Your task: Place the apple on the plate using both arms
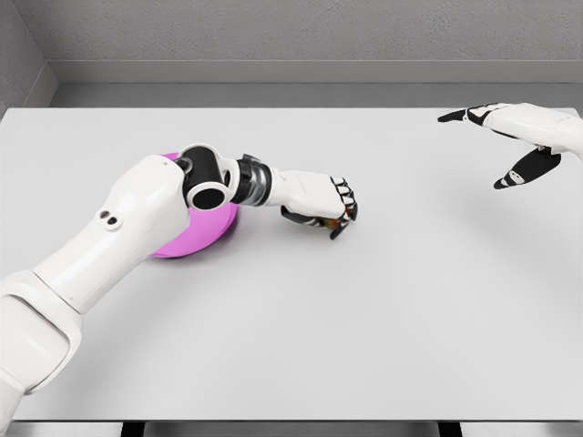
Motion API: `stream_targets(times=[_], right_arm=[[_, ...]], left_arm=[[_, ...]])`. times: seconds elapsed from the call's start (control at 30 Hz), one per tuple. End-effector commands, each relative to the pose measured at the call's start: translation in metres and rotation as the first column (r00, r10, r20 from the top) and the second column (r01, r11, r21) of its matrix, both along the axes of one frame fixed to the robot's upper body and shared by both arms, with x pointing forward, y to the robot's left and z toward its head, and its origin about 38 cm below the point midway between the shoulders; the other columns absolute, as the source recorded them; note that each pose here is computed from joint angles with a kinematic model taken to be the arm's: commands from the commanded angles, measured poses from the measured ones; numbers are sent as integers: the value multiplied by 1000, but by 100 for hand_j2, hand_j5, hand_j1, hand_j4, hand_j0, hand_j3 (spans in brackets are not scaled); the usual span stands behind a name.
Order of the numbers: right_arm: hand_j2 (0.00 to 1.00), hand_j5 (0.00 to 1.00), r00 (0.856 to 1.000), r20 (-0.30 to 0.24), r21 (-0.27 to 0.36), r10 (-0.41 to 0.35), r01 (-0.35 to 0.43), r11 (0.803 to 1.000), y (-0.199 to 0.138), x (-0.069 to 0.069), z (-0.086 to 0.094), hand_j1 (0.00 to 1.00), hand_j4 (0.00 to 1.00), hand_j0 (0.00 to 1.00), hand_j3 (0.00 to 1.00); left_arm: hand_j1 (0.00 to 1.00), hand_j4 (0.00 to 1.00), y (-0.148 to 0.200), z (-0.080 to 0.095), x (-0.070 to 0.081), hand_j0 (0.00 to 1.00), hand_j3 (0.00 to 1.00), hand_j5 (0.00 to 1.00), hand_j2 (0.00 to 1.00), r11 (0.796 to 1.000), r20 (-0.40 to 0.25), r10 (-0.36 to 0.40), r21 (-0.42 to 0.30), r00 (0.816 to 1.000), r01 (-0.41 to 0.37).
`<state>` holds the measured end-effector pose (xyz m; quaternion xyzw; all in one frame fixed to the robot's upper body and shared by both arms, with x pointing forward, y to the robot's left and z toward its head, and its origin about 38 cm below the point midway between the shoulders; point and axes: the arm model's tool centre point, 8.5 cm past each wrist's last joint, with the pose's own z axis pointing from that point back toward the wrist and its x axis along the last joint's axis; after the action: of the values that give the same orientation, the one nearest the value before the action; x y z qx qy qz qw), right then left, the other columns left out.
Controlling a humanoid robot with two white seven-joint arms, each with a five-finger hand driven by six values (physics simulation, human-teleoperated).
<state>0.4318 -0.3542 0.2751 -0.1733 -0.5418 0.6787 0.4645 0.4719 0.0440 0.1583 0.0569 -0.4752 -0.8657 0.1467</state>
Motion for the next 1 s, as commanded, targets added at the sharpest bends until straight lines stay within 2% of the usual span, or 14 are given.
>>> stream_targets(times=[0.0,0.17,0.4,0.47,0.63,0.77,0.83,0.97], right_arm=[[100,100,1000,0,2,-1,1,1000,0,0,0,100,100,100,100],[100,100,1000,0,2,-1,1,1000,0,0,0,100,100,100,100],[100,100,1000,0,2,-1,1,1000,0,0,0,100,100,100,100],[100,100,1000,-1,2,-2,2,1000,-1,0,0,100,100,100,100],[100,100,1000,-1,2,-2,2,1000,-1,0,0,100,100,100,100],[100,100,1000,-1,2,-2,2,1000,-1,0,0,100,100,100,100],[100,100,1000,-1,2,-2,2,1000,-1,0,0,100,100,100,100],[100,100,1000,-1,2,-2,2,1000,-1,0,0,100,100,100,100]], left_arm=[[31,31,4,0,2,31,31,31,31,1000,3,4,10,1000,-4],[31,31,18,6,5,31,31,31,31,999,-31,27,-36,999,-28],[31,31,24,22,8,31,31,31,31,994,-39,40,-103,998,-44],[31,31,31,35,8,31,31,31,31,990,-25,38,-135,999,-41],[31,31,87,62,4,31,31,31,31,985,-2,68,-159,998,-68],[31,31,127,74,11,31,31,31,31,978,1,136,-158,991,-135],[31,31,160,76,13,31,31,31,31,973,9,193,-133,981,-190],[32,32,198,81,14,32,32,32,32,960,23,262,-111,965,-258]])
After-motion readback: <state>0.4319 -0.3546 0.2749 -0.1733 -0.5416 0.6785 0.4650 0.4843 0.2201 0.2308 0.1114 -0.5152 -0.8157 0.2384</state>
